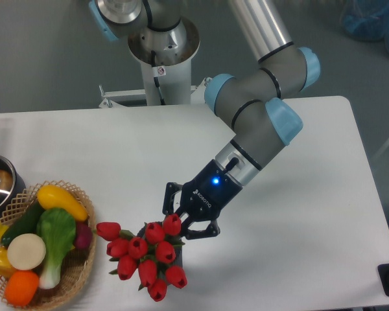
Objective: Pick up the flowers from the vase
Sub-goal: 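Lower the open gripper around the tulip stems above the vase, then close the gripper on the red tulip stems, then lift the gripped tulips up out of the grey vase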
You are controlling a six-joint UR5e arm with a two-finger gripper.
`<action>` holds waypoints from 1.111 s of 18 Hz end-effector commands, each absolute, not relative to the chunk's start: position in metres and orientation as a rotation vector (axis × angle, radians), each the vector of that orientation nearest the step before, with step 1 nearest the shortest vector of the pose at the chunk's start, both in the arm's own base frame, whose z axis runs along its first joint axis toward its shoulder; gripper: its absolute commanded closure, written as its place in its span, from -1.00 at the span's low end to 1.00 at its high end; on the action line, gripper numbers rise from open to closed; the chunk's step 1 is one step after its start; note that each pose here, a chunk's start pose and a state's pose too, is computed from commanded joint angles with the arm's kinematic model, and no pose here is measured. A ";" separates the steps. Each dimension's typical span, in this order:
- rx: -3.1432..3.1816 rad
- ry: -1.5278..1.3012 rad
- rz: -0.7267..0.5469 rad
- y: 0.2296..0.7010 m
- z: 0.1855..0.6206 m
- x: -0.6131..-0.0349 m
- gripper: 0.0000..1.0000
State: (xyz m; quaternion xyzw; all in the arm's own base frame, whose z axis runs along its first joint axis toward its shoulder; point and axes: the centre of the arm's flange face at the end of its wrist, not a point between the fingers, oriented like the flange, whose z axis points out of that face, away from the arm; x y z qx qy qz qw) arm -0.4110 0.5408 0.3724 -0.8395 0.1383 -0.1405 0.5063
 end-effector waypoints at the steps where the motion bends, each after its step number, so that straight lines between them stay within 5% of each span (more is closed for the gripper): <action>1: -2.022 0.326 -0.339 0.539 0.378 -0.410 1.00; 20: -1.874 0.238 -0.387 0.522 0.454 -0.420 0.97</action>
